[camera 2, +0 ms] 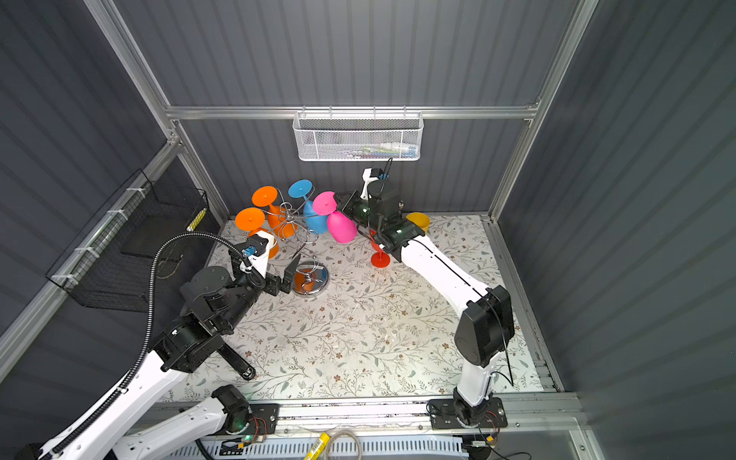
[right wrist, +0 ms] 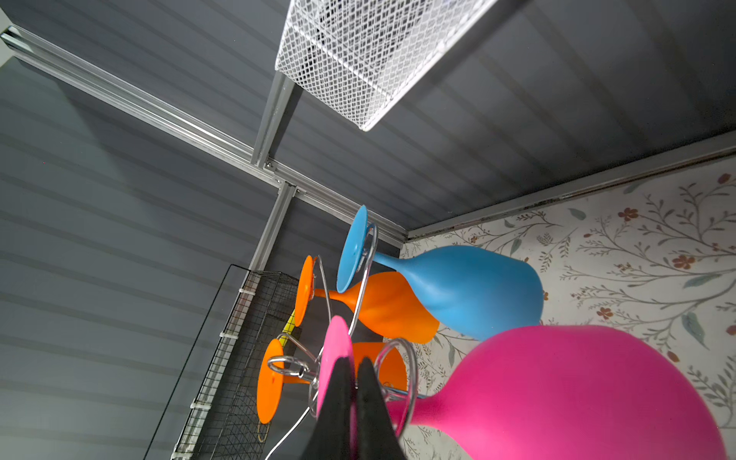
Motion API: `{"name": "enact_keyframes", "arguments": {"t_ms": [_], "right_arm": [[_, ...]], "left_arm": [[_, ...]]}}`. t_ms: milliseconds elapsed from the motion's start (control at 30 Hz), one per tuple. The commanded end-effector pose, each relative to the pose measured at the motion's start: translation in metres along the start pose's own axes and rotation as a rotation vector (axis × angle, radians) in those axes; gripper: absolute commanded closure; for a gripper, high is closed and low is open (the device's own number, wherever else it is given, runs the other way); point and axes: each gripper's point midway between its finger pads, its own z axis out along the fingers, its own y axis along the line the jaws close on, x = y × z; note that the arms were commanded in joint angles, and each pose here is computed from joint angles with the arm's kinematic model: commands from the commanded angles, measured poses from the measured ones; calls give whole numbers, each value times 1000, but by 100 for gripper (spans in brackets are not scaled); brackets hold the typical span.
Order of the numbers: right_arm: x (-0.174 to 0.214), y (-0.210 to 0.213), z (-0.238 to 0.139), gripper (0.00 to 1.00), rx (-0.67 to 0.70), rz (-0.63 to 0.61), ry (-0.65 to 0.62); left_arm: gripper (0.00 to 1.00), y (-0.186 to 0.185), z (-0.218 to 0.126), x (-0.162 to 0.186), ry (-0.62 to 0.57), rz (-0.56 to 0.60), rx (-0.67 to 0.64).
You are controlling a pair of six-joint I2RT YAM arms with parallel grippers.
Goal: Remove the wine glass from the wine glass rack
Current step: 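Position the right gripper at the pink glass stem and close it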
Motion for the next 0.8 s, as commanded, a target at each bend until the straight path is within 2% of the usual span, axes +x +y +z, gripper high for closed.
{"name": "enact_keyframes", "arguments": {"t_ms": [0,767], "right_arm": [[0,13,-7,100,-31,-22,-10],[35,29,16,100,-39,-48,60]], "left_arm": [[0,0,0,-3,-19,1,2],[0,10,-6,-6,-30,-3,-41]]}}
